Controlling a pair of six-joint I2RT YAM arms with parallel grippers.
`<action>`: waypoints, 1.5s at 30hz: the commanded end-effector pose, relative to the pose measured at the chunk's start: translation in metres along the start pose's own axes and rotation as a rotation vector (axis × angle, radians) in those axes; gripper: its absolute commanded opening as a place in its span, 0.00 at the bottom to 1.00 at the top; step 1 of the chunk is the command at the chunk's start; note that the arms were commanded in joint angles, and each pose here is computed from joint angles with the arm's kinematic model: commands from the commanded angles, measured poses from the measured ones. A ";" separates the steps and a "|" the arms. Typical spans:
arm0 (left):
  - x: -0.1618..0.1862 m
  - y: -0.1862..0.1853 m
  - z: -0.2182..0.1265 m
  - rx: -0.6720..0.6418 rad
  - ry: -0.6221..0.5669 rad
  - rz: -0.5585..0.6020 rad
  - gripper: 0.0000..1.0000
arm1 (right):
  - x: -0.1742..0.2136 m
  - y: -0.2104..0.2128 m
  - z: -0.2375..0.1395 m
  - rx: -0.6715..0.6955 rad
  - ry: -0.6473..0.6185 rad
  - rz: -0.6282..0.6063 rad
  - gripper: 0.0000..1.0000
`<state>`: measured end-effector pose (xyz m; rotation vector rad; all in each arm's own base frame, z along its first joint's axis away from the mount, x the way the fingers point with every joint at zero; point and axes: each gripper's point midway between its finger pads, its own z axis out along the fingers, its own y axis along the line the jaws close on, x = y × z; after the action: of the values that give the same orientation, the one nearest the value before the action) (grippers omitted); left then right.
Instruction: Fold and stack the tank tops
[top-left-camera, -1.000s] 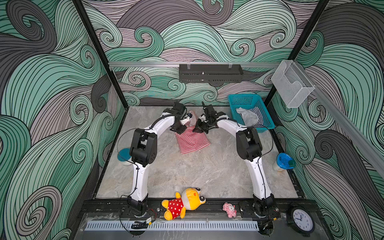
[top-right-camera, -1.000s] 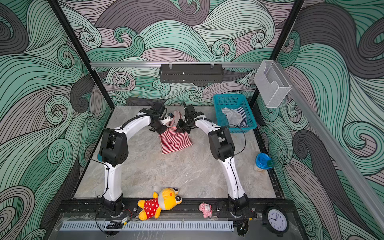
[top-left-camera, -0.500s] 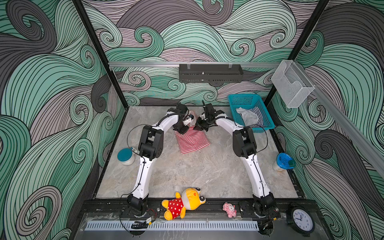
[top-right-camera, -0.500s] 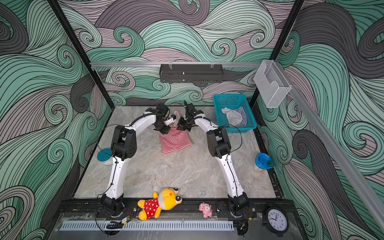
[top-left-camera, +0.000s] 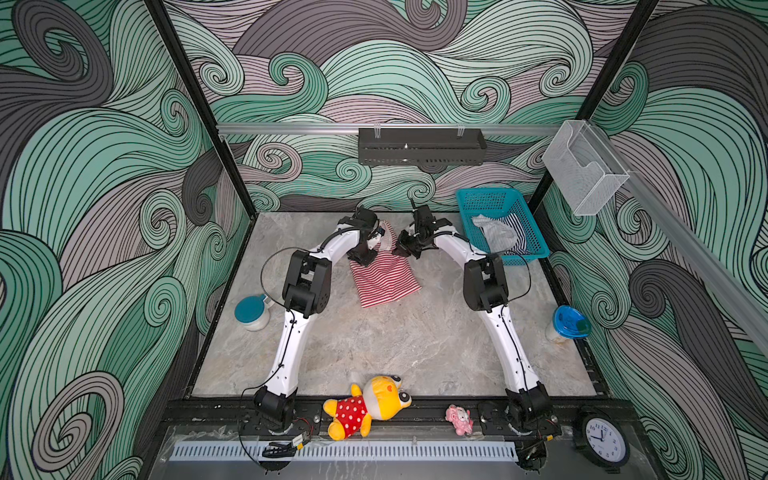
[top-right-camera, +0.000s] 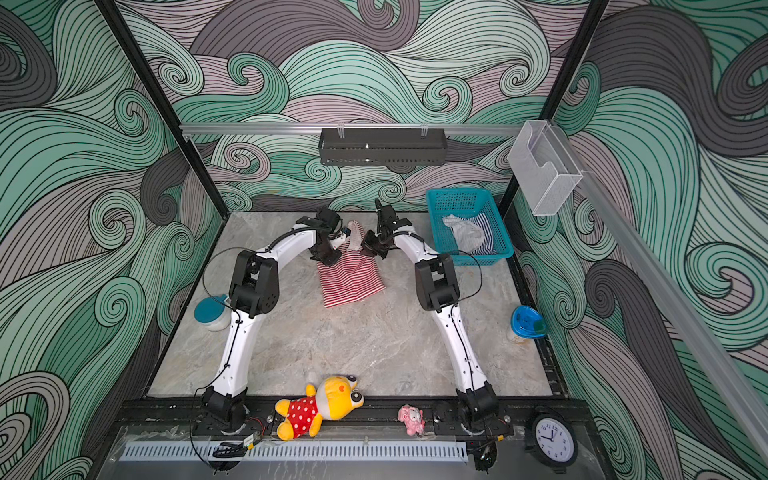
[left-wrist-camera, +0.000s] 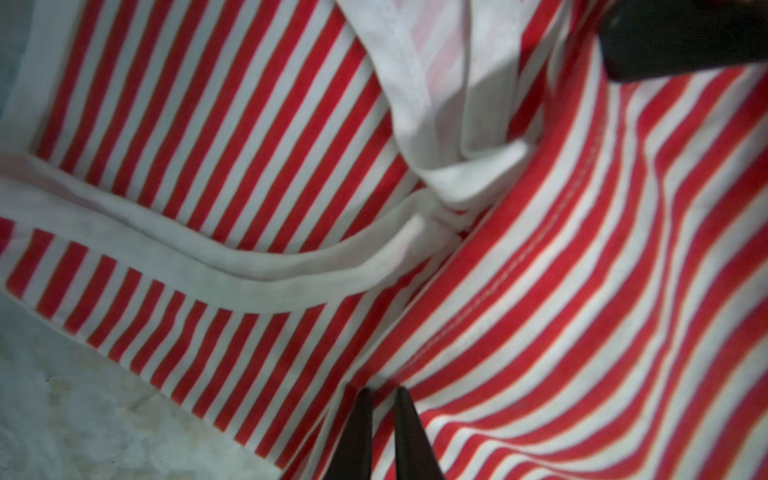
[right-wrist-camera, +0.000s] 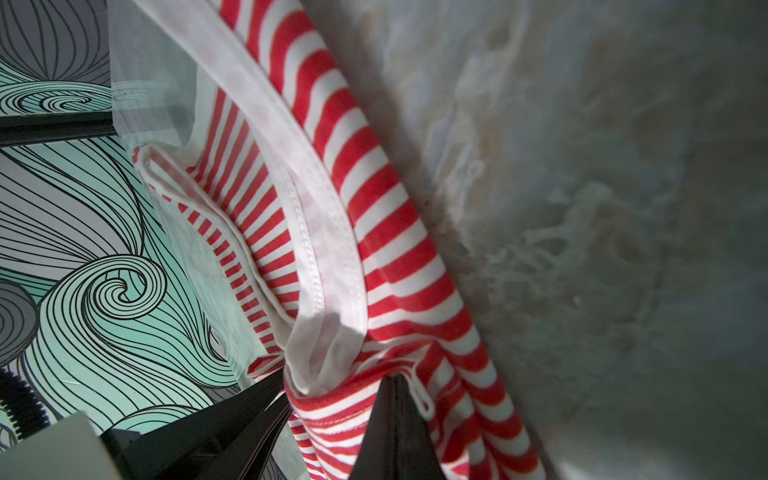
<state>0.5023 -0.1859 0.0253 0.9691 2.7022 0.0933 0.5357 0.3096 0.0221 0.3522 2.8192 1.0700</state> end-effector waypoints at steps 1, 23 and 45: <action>0.023 0.014 0.015 -0.069 0.097 -0.001 0.14 | -0.001 -0.026 0.006 0.083 -0.018 -0.008 0.06; 0.053 -0.016 -0.098 0.005 -0.116 -0.004 0.35 | 0.120 -0.016 -0.088 0.133 -0.041 -0.169 0.53; 0.122 -0.104 -0.090 0.105 -0.112 0.126 0.39 | 0.139 -0.081 -0.057 -0.030 -0.086 0.156 0.44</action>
<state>0.3245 -0.1816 0.0624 1.1410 2.5926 -0.0534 0.3732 0.2493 0.0255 0.5014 2.7441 1.0725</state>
